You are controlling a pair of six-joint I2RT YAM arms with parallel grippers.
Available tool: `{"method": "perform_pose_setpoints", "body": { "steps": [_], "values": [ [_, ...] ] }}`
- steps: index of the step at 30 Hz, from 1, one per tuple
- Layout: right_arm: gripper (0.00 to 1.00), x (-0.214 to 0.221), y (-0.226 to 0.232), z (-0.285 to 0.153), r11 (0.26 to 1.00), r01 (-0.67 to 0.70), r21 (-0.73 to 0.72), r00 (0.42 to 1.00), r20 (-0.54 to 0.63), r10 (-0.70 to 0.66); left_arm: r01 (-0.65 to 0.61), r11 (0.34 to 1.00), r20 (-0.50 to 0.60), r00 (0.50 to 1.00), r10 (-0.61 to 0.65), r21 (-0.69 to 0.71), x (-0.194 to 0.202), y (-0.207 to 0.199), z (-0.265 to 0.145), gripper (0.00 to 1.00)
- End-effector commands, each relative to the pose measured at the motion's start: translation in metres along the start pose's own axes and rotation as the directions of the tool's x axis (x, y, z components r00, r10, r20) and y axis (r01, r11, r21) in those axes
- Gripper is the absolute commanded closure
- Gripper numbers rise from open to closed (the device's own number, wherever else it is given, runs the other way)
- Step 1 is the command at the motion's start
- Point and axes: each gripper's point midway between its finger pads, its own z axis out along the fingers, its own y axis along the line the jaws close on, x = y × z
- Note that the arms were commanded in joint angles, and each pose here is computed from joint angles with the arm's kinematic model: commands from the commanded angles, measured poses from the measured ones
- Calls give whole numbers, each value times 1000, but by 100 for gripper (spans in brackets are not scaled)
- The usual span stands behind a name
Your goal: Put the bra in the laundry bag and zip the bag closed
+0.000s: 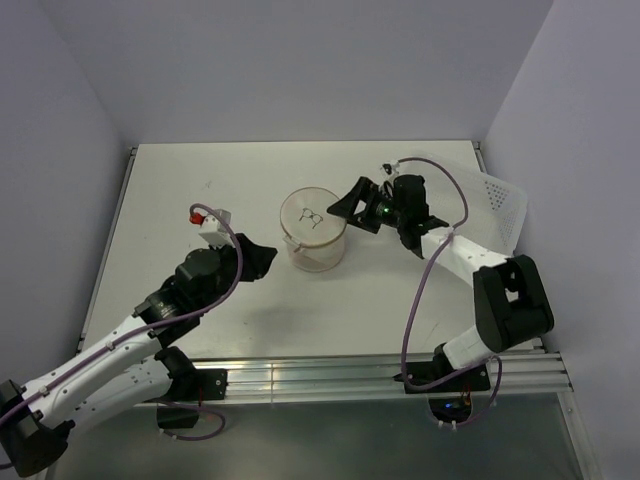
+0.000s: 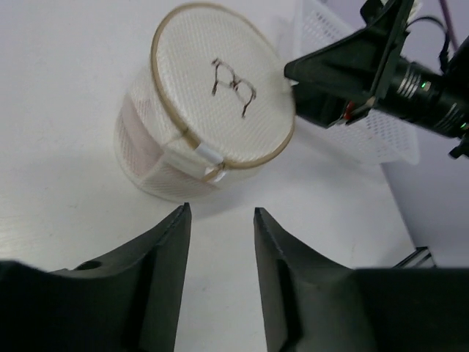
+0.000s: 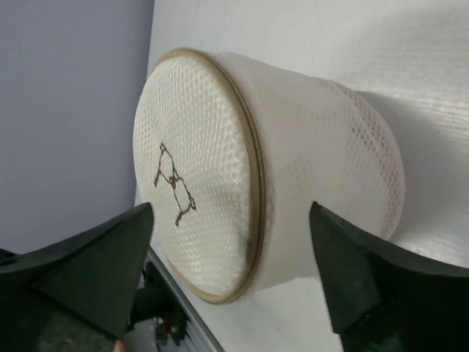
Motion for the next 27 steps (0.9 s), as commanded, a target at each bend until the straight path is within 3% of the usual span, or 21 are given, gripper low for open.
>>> {"method": "perform_pose_setpoints", "body": {
  "steps": [1,7,10,12,20,27],
  "values": [
    [0,-30,29,-26,994,112,16,984,140,-113,-5,997,112,994,-5,82,-50,-33,-13,53],
    [0,-55,63,-81,980,190,61,926,322,-199,-20,995,151,988,5,100,-75,-45,-29,38],
    [0,-60,71,-106,973,213,87,893,388,-230,-31,995,175,984,15,93,-88,-47,-41,19],
    [0,-58,74,-123,967,231,108,875,413,-255,-35,995,187,982,16,99,-94,-48,-48,1],
    [0,-45,63,-173,952,235,198,819,487,-304,-49,996,270,962,25,81,-120,-45,-77,1],
    [0,-45,46,-217,935,187,301,733,591,-337,-62,998,298,953,58,4,-128,-28,-90,1]
  ]
}}
